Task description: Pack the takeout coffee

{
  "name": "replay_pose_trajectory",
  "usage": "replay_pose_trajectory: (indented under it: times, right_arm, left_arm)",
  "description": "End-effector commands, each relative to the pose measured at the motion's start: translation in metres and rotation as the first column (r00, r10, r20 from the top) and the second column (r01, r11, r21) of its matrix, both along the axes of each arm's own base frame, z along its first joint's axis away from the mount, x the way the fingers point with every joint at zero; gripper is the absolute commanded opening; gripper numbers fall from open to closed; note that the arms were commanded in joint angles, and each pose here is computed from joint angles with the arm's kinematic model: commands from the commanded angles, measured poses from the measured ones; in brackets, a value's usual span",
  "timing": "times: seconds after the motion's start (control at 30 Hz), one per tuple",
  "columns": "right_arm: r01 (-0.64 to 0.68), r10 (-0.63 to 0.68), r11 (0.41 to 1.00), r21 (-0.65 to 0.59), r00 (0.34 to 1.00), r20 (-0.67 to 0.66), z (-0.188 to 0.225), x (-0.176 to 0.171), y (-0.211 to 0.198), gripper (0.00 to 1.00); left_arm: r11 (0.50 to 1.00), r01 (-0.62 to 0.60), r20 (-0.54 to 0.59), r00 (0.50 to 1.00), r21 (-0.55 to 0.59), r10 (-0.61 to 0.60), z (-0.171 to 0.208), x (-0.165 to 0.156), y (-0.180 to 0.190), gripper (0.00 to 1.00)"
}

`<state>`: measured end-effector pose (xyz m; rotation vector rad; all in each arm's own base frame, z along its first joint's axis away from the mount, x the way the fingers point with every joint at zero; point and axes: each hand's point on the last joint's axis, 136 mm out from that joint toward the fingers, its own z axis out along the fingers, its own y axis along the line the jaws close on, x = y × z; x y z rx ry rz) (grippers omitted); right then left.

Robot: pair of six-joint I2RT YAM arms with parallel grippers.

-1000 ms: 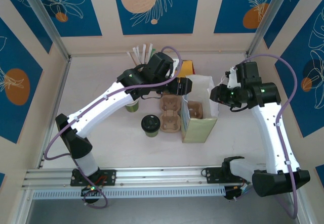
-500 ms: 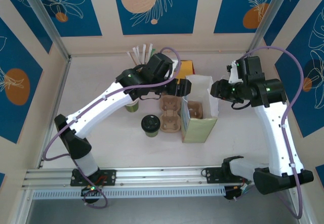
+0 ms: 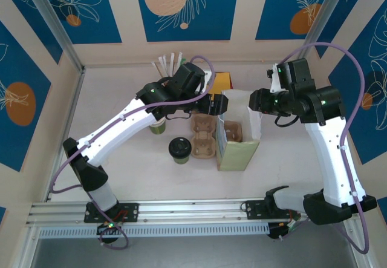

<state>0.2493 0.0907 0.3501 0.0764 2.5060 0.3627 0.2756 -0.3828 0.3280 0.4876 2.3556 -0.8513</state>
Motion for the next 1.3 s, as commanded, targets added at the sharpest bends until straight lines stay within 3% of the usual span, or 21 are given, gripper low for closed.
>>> replay_pose_trajectory:
  times: [0.0,0.43,0.9,1.27]
  right_arm:
    - [0.002,-0.002,1.0,-0.019,1.0,-0.004,0.004,-0.004,0.0,0.46]
    - [-0.083,0.083,0.996,-0.029,0.997,0.004,0.008,0.003,0.029,0.46]
    - [-0.131,0.132,0.991,-0.027,0.991,0.012,0.007,0.012,0.049,0.46]
    - [-0.112,0.113,0.992,-0.053,0.993,0.019,0.011,0.02,0.069,0.46]
  left_arm:
    - [1.0,0.001,0.036,0.999,-0.016,-0.001,0.019,-0.005,0.004,0.83]
    - [0.998,-0.052,0.08,0.995,0.017,0.051,0.03,0.001,0.019,0.86]
    - [0.986,-0.164,0.096,0.982,0.018,0.162,0.049,0.013,0.07,0.89]
    - [0.981,-0.195,0.048,0.98,-0.008,0.195,0.044,0.018,0.109,0.9]
